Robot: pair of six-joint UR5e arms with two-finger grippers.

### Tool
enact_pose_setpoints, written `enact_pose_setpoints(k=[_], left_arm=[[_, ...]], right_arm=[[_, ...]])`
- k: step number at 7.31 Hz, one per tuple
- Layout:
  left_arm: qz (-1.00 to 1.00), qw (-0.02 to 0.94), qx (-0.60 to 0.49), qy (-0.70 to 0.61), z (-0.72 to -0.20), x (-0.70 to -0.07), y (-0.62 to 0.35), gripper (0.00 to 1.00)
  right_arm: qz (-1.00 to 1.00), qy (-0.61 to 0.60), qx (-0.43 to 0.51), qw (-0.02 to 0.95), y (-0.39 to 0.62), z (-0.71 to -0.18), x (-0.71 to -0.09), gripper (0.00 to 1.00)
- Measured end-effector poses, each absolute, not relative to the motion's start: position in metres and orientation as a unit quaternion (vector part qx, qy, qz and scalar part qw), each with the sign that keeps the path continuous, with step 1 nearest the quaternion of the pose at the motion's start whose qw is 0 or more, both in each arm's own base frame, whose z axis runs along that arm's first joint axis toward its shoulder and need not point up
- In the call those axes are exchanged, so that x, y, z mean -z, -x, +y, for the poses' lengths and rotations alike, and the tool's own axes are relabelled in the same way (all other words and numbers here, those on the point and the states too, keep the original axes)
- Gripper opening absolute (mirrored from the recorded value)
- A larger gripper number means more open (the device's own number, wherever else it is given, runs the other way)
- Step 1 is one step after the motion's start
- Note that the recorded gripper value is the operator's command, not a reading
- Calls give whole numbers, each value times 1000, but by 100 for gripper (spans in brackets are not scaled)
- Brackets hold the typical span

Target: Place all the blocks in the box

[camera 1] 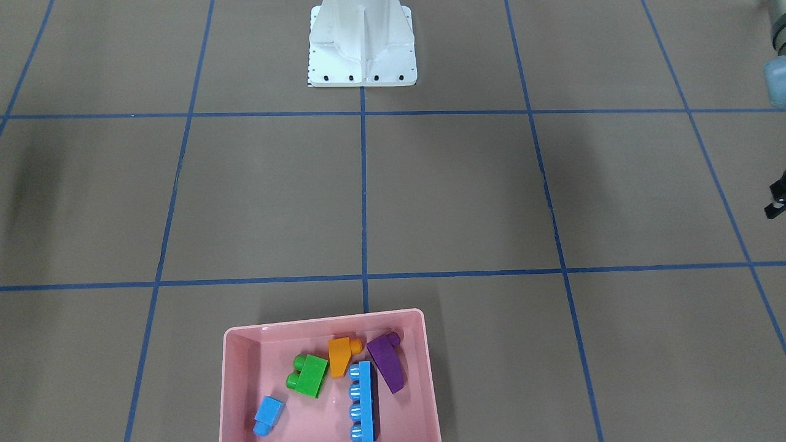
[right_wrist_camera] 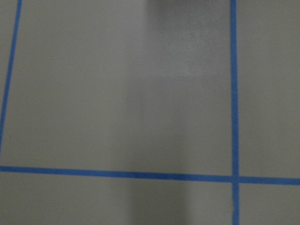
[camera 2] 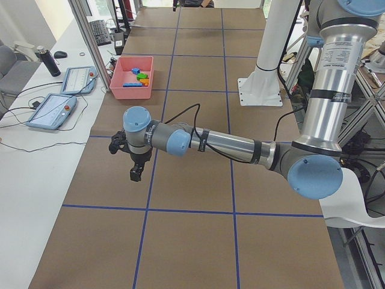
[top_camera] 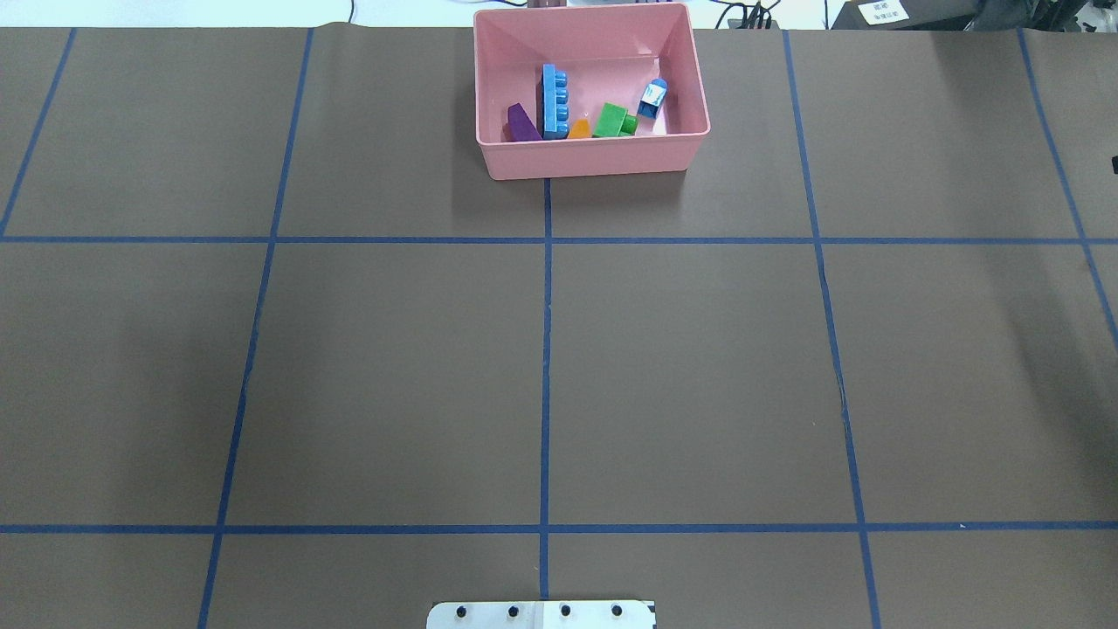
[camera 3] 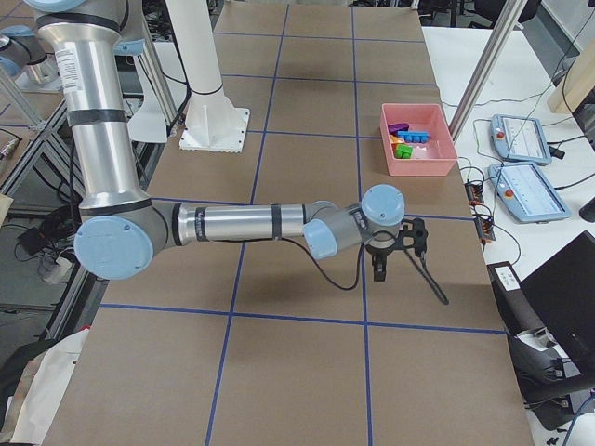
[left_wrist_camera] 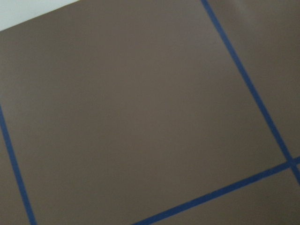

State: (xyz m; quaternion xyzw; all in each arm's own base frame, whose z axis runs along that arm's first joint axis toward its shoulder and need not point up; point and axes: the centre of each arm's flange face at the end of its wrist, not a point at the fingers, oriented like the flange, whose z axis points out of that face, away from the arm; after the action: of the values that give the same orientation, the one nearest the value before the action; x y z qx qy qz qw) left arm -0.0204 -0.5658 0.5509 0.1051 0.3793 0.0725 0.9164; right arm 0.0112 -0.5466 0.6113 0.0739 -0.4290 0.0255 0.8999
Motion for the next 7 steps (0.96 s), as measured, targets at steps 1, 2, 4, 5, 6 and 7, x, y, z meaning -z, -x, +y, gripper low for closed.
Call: enact_pose_setpoints(k=[1, 2, 4, 5, 6, 7], left_arm=[[377, 917, -80, -98, -560, -552, 36, 100], [376, 919, -84, -84, -556, -553, 41, 100], [375, 922, -80, -55, -549, -556, 43, 100], [376, 922, -76, -46, -548, -561, 43, 100], [377, 923, -70, -37, -548, -569, 43, 100], [377, 923, -68, -30, -548, -578, 43, 100]], right_arm=[[-414, -63, -11, 908, -21, -531, -632, 100], [-406, -52, -1, 913, -28, -523, -640, 100], [-396, -20, 12, 918, -28, -517, -614, 100], [-388, -9, 17, 922, -22, -517, -591, 100], [-377, -3, 22, 926, -18, -515, -572, 100], [-370, -2, 26, 928, -20, -512, -563, 100]])
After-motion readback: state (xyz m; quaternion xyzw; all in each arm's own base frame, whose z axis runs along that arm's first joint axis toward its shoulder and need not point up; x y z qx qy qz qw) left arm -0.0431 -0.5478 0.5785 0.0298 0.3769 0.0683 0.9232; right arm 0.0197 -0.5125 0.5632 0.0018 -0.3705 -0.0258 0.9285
